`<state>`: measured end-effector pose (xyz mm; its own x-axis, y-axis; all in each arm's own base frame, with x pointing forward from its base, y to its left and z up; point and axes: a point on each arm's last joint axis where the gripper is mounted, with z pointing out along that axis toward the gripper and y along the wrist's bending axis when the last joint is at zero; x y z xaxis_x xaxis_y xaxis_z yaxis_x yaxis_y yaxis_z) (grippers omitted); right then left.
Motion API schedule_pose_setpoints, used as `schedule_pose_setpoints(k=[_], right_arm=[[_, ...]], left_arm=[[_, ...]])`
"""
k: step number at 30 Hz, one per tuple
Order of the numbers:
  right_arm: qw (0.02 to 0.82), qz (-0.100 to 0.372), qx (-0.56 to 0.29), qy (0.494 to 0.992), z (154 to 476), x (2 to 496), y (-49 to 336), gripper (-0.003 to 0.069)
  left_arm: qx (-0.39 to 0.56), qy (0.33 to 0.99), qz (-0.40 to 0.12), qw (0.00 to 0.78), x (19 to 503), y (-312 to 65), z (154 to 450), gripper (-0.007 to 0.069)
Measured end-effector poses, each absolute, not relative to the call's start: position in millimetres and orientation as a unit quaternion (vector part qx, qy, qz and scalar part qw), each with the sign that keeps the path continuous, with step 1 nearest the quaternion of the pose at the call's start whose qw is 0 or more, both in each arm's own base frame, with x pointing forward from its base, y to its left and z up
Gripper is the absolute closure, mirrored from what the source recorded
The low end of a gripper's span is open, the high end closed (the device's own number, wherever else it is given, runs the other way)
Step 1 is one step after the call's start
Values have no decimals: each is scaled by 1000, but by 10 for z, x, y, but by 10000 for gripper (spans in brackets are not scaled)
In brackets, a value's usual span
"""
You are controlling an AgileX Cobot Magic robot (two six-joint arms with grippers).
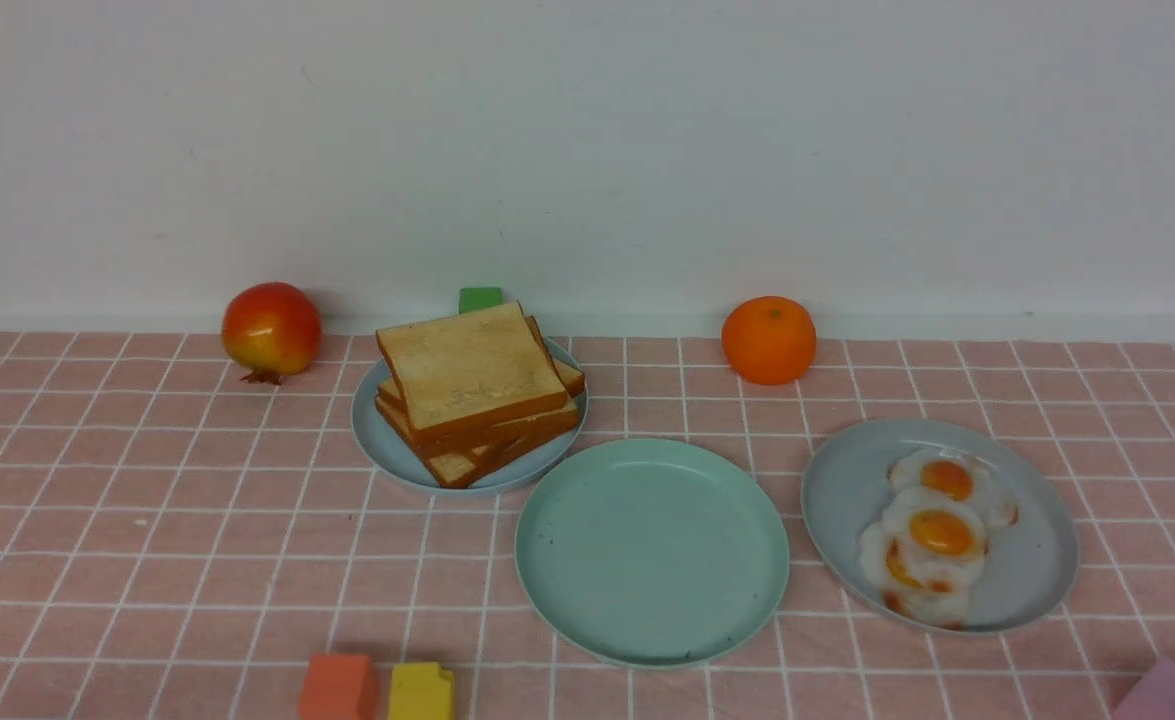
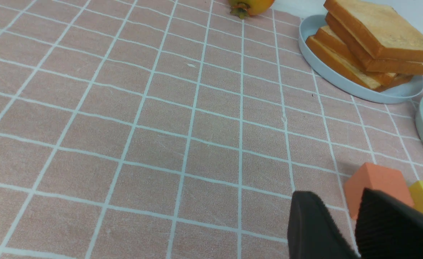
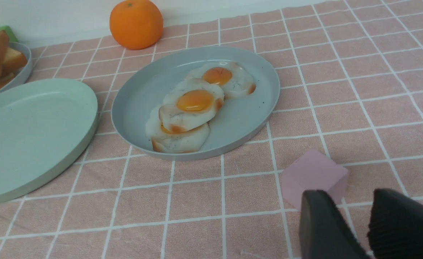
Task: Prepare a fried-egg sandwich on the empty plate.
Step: Use the left arm to grab a slice of bread
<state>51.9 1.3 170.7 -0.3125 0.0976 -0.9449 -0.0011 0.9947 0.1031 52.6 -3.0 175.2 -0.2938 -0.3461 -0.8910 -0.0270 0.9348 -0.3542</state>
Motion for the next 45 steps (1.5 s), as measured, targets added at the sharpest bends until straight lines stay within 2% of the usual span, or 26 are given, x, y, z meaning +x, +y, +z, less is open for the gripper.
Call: schedule_pose_setpoints(k=[26,29,32,34,40,45], right_arm=[[586,42,30,809,1707,519,13,419],[586,42,30,809,1707,519,13,419],[586,39,28,809,1707,519,10,419],[586,33,24,809,1707,519,5,419],[588,29,22,808,1710,521,2,419],[631,33,17,775,1797,547,9,419]], left_arm=[[-118,793,-137,582,526,-30,1752,385],[-107,794,-124,586,527,-23,1752,385],[-72,797,-82,593,528,1,1753,385],[-64,798,-72,595,529,7,1754,385],[-55,797,-61,598,531,14,1753,385],[-43,772,-70,630,552,-7,1800,385]])
